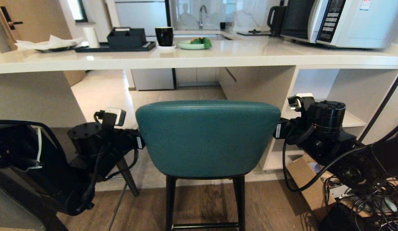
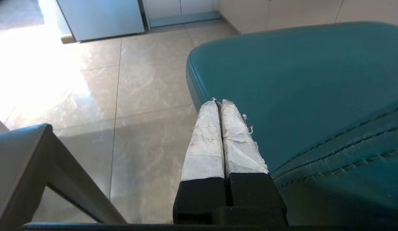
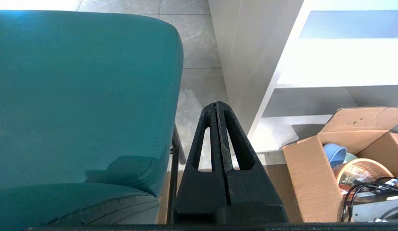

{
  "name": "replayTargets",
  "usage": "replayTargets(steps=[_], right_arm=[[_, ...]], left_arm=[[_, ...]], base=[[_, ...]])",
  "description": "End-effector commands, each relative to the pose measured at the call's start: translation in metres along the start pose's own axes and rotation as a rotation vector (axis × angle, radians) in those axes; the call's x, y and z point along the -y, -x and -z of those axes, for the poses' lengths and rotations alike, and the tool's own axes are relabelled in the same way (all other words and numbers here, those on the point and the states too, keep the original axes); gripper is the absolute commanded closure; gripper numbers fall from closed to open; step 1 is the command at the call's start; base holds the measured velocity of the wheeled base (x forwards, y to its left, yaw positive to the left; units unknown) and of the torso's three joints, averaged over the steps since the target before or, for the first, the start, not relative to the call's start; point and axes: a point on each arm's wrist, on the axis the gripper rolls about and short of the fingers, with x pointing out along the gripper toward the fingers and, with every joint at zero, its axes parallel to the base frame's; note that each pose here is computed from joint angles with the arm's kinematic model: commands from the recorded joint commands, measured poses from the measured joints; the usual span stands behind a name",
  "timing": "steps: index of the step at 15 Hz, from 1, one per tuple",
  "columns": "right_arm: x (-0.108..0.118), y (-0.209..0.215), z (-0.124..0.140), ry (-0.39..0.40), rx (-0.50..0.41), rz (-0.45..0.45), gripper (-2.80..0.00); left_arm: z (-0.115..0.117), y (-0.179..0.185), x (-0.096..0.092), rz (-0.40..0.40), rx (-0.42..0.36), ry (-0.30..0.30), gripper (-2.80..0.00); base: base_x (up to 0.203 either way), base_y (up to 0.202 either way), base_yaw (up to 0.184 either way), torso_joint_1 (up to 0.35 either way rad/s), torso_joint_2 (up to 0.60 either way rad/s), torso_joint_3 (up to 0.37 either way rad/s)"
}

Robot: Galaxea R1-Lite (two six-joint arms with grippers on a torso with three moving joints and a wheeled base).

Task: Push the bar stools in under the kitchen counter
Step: Push the blue chair back under the dining table

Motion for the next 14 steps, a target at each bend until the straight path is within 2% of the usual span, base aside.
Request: replayTargets(steps=[1,9,11,14], right_arm=[[-0.002,-0.013,-0.002,0.002,0.014,0.01,0.0],[-0.015,-0.058,-0.009,0.024,0.012,0.008,0.0],[-0.013,-0.055,-0.012,0.02,0.018,0.015,0.0],[0.002,-0.058,-0.017,0.015,0.03,0.049,0.0]], left_arm=[[0.002,-0.003,-0.004,-0.017,0.004,0.0,0.0],[0.004,-0.017,-0.016,-0.048,0.001,-0.003,0.0],[0.004,-0.03,-0.019,-0.056,-0.003,-0.002,0.0],[0.002,-0.053,-0.019,-0.052,-0.02,0.0,0.0]], base=[[0.0,0.0,0.0,0.0,0.0,0.0],[0.0,0.0,0.0,0.0,0.0,0.0],[0.0,0.0,0.0,0.0,0.0,0.0],[0.0,0.0,0.0,0.0,0.0,0.0]])
